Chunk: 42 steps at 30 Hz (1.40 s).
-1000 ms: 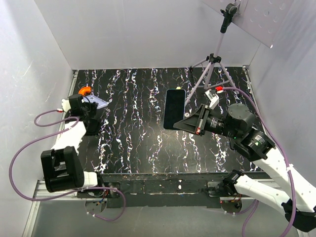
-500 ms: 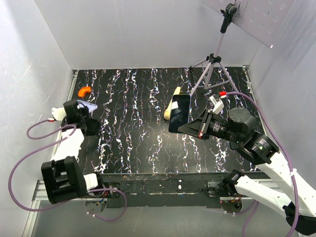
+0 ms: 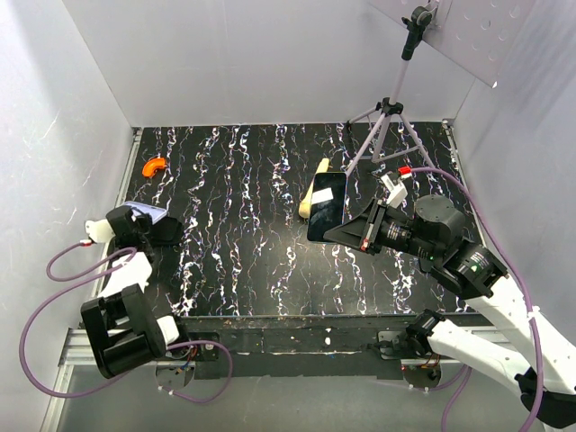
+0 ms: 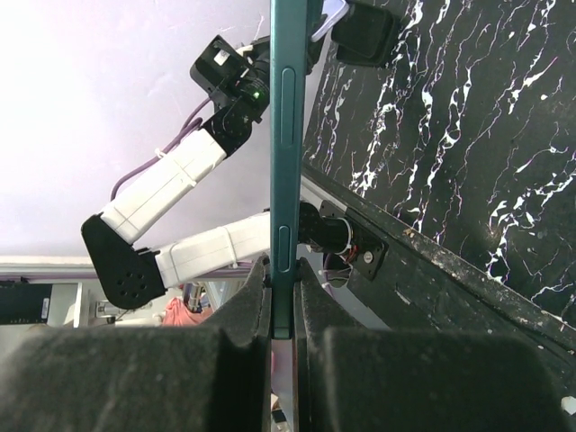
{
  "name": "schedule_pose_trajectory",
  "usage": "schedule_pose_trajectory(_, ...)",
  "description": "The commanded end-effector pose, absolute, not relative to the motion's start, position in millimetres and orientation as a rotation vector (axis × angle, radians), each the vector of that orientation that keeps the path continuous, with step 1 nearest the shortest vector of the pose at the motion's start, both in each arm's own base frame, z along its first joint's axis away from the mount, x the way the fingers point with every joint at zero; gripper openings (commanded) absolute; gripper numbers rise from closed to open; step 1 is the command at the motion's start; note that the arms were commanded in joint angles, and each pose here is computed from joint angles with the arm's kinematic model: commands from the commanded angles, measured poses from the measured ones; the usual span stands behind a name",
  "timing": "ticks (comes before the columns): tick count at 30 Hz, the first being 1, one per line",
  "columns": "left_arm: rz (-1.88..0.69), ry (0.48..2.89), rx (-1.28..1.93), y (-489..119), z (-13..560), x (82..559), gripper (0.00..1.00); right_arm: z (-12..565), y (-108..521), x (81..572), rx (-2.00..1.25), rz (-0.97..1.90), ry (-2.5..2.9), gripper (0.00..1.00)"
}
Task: Take the phone out of the phone case
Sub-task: Place the phone case on the phone case.
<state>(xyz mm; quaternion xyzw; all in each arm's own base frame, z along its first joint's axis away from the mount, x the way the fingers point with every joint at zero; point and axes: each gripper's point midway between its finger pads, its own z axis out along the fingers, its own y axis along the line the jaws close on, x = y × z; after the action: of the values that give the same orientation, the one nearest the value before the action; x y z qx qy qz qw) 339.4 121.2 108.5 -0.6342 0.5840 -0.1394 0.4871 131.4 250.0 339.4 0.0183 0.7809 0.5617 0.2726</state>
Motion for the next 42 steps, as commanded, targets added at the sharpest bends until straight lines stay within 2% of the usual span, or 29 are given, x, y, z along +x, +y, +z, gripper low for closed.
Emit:
schedule_pose_trajectory(1, -0.363, 1.386, -1.503, 126.3, 118.3, 343.4, 0.00, 374.5, 249.3, 134.1, 0.005, 1.567, 1.948, 0.01)
schedule_pose_trajectory(8, -0.439, 1.420, -1.475, 120.8, 107.8, 359.4, 0.00, 375.0, 251.7, 135.4, 0.006, 1.579, 1.946, 0.01)
schedule_pose_trajectory(18, -0.436, 1.453, -1.543, 115.0, 70.4, 349.2, 0.02, 372.5, 254.8, 138.1, 0.006, 1.583, 1.951, 0.01)
schedule_pose_trajectory(24, -0.438, 1.472, -1.592, 112.0, 59.8, 344.2, 0.22, 367.8, 255.3, 139.8, 0.014, 1.580, 1.959, 0.01)
schedule_pose_trajectory(32, -0.392, 1.534, -1.644, 106.1, 72.3, 327.3, 0.72, 354.7, 262.9, 146.3, 0.018, 1.584, 1.992, 0.01)
schedule_pose_trajectory(34, -0.384, 1.550, -1.630, 105.6, 82.7, 325.4, 0.79, 354.3, 266.1, 148.0, 0.011, 1.596, 1.993, 0.01)
schedule_pose_trajectory(36, -0.368, 1.584, -1.620, 102.4, 91.5, 319.8, 0.80, 352.4, 269.7, 149.5, 0.005, 1.605, 2.003, 0.01)
schedule_pose_trajectory(37, -0.362, 1.584, -1.615, 103.2, 98.5, 318.8, 0.93, 351.8, 271.7, 149.7, -0.002, 1.613, 2.008, 0.01)
schedule_pose_trajectory(39, -0.332, 1.601, -1.659, 101.5, 103.6, 309.5, 0.98, 349.9, 274.1, 151.7, -0.004, 1.619, 2.016, 0.01)
schedule_pose_trajectory(42, -0.278, 1.596, -1.677, 106.6, 115.8, 301.8, 0.98, 348.1, 277.0, 153.2, -0.005, 1.633, 2.029, 0.01)
